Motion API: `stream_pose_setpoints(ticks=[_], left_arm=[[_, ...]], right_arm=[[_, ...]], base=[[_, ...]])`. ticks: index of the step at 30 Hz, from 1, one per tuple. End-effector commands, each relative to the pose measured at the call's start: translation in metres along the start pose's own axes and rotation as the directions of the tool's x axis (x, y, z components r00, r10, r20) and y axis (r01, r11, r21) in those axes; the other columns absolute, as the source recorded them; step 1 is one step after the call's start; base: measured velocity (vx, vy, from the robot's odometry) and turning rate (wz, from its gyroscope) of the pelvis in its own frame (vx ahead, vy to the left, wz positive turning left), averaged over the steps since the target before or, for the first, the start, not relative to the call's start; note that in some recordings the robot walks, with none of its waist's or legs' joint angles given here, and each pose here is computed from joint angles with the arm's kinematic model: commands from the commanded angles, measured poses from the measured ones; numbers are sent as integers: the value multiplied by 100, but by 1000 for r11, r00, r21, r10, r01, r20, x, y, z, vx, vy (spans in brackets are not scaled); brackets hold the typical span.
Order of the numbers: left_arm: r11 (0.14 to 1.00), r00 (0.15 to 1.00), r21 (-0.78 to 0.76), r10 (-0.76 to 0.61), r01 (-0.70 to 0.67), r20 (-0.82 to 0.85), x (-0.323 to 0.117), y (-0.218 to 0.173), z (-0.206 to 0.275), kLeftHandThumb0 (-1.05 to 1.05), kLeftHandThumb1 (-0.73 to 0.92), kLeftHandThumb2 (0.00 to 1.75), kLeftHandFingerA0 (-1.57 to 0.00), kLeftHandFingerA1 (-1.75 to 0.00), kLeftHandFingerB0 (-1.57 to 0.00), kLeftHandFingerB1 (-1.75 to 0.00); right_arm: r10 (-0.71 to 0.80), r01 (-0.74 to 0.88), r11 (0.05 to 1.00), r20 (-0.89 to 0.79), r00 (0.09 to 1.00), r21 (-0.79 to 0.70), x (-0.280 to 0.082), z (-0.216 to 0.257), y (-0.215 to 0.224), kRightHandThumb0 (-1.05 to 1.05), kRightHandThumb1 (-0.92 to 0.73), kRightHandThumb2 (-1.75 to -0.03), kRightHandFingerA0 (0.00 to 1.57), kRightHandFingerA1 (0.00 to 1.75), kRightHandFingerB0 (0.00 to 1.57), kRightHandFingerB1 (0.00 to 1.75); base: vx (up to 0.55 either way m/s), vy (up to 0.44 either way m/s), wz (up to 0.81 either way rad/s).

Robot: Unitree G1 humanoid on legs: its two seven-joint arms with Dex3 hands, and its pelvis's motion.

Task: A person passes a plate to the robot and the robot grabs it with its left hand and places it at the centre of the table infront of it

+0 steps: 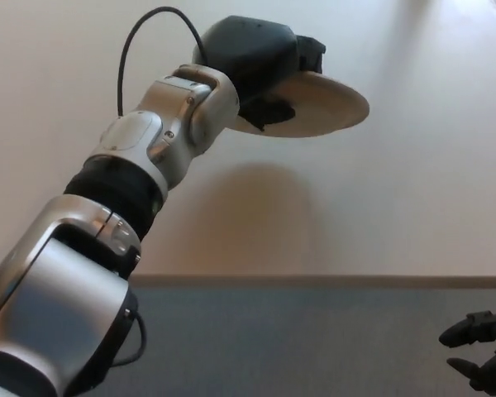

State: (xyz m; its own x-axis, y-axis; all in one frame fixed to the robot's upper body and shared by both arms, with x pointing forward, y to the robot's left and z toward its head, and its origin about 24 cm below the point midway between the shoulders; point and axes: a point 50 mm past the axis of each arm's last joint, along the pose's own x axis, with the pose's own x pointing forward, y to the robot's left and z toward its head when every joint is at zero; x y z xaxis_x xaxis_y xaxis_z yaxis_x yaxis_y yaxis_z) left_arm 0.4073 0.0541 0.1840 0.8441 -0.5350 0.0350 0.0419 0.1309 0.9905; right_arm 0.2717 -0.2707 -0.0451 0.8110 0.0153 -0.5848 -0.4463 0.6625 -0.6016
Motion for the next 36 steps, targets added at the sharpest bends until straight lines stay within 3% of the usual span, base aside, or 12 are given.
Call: stream_pose_setpoints(ticks=[1,2,5,6,9,11,12,20,21,24,31,36], left_arm=[[990,988,-53,-132,128,-74,2,-6,-5,-18,74,61,-60,-153,-58,-116],[988,985,-57,-151,146,-87,1,-10,-7,-17,68,61,-65,-129,-69,-75],[980,973,-84,-192,182,-126,-3,-25,-14,-17,67,60,-71,-117,-75,-60],[978,970,-89,-200,189,-134,-4,-31,-15,-15,65,61,-64,-138,-64,-93],[969,960,-112,-235,219,-152,-10,-49,-18,-25,67,58,-63,-154,-48,-120],[962,952,-127,-260,241,-162,-11,-55,-19,-27,68,56,-63,-156,-53,-110],[962,949,-111,-267,251,-166,-12,-57,-19,-20,62,59,-68,-121,-72,-69],[948,941,-170,-295,267,-167,-19,-73,-23,-25,74,62,-75,-92,-59,-43],[932,925,-202,-335,299,-176,-20,-74,-24,-52,52,79,-49,-55,-18,-40],[901,892,-244,-408,360,-194,-20,-74,-26,-67,42,81,-4,-31,-4,-23],[779,779,-406,-589,477,-215,-21,-77,-28,-79,41,88,0,-2,0,-11],[666,732,-538,-669,516,-126,-27,-83,-30,-104,72,111,0,0,0,0]], right_arm=[[-17,17,999,10,1000,-29,-2,1,-10,-59,-66,-59,75,65,56,53],[-15,15,999,11,1000,-29,-2,1,-10,-59,-66,-60,76,65,57,53],[-11,12,999,25,1000,-34,-2,2,-11,-60,-66,-60,76,66,57,55],[-10,11,999,26,1000,-36,-2,2,-10,-60,-66,-60,76,65,56,54],[-10,11,999,24,1000,-49,-1,4,-11,-59,-66,-60,75,63,56,53],[-15,16,998,26,1000,-54,0,7,-11,-59,-67,-59,76,64,57,53],[-16,18,998,27,1000,-56,0,7,-11,-60,-66,-60,76,65,57,54],[-23,25,998,36,999,-59,0,9,-13,-58,-67,-60,76,66,56,54],[-19,21,999,36,999,-50,0,9,-14,-58,-67,-60,75,65,55,54],[-20,22,999,40,999,-46,0,10,-15,-60,-66,-60,76,67,54,54],[4,-3,998,20,1000,-61,1,11,-17,-59,-67,-60,71,65,53,53],[15,-14,997,14,1000,-79,1,12,-18,-57,-66,-59,72,64,56,53]], base=[[0,0,0],[0,0,0],[0,0,0],[0,0,0],[0,0,0],[0,0,0],[0,0,0],[0,0,0],[0,0,0],[0,0,0],[0,0,0],[0,0,0]])
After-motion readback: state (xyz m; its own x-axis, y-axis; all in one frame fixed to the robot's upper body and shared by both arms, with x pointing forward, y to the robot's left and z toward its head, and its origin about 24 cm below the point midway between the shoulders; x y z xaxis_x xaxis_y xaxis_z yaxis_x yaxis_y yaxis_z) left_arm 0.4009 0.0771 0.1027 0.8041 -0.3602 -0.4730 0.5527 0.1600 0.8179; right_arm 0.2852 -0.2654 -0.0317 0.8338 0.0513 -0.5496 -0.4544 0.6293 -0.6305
